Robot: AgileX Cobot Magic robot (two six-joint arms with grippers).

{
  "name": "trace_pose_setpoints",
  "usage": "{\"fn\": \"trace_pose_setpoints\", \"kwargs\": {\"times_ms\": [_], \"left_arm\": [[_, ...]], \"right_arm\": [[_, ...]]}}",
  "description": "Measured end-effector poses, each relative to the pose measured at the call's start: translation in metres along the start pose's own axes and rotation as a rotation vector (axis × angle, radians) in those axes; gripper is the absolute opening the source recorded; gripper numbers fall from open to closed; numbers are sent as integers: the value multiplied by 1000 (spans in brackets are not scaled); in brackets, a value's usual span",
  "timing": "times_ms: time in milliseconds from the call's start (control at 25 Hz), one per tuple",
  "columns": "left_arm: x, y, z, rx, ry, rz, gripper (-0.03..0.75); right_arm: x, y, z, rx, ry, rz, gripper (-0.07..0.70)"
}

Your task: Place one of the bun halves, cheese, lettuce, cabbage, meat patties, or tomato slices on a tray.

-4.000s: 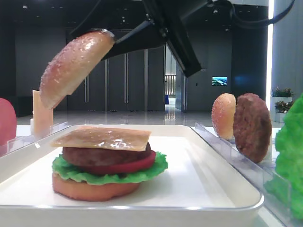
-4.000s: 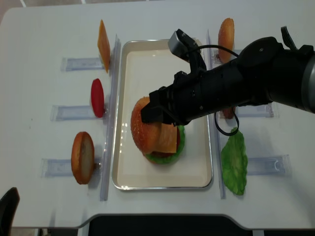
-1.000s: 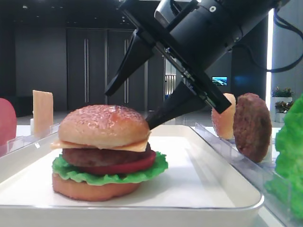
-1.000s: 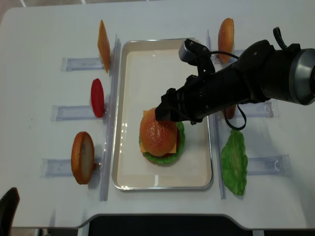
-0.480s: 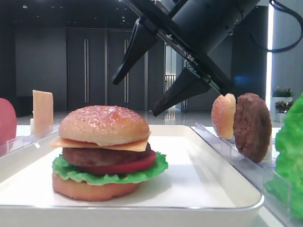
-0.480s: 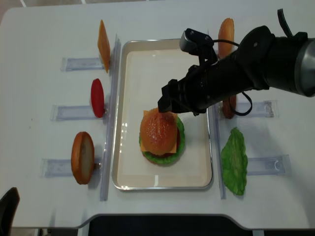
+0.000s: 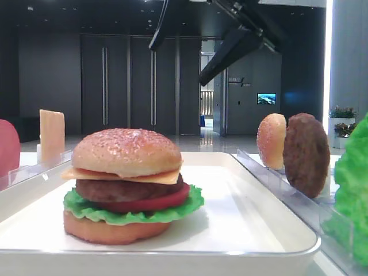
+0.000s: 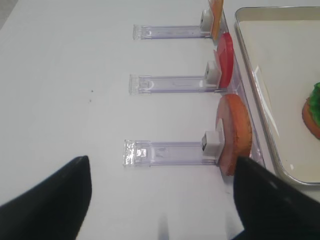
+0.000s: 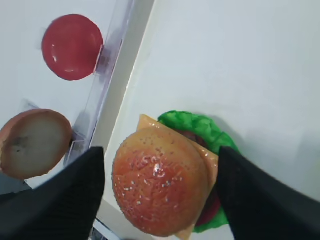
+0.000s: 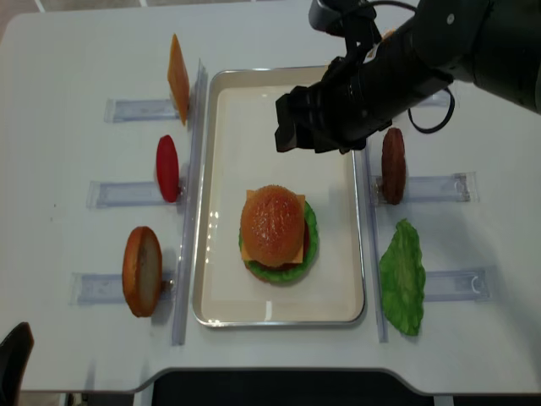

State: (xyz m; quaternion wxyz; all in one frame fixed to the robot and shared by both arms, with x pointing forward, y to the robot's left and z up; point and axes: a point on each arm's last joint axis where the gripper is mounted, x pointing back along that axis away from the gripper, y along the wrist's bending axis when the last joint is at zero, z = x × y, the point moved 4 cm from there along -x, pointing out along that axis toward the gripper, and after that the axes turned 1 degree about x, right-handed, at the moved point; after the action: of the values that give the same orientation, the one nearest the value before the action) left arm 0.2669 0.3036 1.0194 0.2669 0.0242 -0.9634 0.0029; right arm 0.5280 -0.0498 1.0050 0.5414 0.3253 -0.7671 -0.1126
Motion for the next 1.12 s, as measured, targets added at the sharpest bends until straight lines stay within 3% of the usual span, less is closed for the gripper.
{"fn": "trace_pose_setpoints", "kwargs": {"times_ms": [240,480,560,720,1120], "left_arm": [[0,0,0,0,0,0,692],[0,0,0,0,0,0,692],[0,0,0,0,0,0,692],[0,0,0,0,0,0,692],[0,0,0,0,0,0,692]], "right_arm": [[27,10,-17,45,44,92,458],[59,4,-34,94,46,285,458],[69,-3,-38,86,54,321,458],[86,-28,-42,38,73,377,458],[138,-118,-53,-86,41,535,458]]}}
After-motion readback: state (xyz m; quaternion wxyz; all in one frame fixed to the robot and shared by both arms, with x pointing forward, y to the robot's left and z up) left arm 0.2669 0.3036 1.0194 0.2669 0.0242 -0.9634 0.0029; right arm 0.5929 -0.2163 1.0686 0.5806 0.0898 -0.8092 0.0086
